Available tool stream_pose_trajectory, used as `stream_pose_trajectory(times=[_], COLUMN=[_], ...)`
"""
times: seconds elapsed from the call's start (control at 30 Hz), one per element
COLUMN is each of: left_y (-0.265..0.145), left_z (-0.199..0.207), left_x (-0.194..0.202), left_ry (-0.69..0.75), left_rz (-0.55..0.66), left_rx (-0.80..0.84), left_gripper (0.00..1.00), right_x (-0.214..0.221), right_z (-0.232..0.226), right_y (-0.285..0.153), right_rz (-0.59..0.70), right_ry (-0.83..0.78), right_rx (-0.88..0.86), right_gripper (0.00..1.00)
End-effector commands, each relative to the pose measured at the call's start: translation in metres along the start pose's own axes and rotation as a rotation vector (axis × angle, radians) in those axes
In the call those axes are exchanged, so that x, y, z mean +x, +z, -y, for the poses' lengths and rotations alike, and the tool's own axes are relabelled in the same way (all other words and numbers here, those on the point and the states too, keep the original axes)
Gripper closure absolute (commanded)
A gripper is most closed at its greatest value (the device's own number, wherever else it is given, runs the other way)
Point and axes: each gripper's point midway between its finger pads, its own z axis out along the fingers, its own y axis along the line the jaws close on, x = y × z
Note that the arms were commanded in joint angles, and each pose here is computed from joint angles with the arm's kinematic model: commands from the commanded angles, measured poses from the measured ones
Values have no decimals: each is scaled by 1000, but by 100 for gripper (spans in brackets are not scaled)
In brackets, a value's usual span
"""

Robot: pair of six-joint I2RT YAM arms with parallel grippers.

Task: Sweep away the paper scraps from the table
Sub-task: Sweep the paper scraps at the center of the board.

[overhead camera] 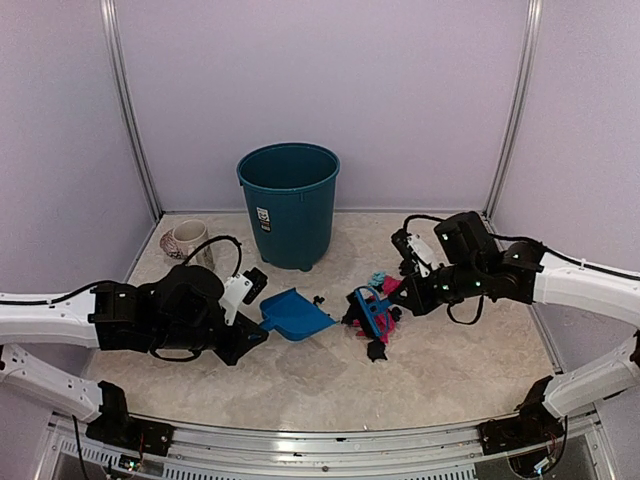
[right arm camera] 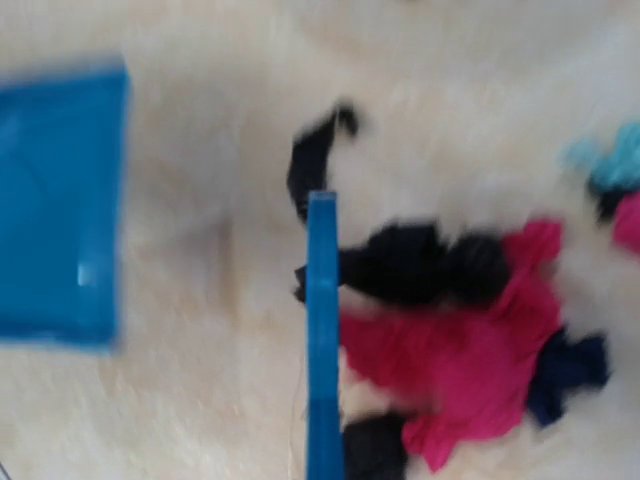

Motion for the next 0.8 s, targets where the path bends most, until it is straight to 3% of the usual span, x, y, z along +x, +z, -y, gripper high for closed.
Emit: stream_pose_trajectory(times=[0.0,0.37,0.77], left_y=[9,-1,-17], left_z=[-2,-18,-24], left_x=[21,18,12], left_ry=[-16,-56,-102], left_rz=[-73,-62,-9], left_rx=[-27,-115,-127], left_gripper=[100,100,100], right_x=[-35,-76,-69], right_z=[1,-32,-17], right_y=[-31,9,100], right_rz=[119,271,224], right_ry=[-13,138,354], right_rx=[43,-191,-181], right_gripper=[100,100,100])
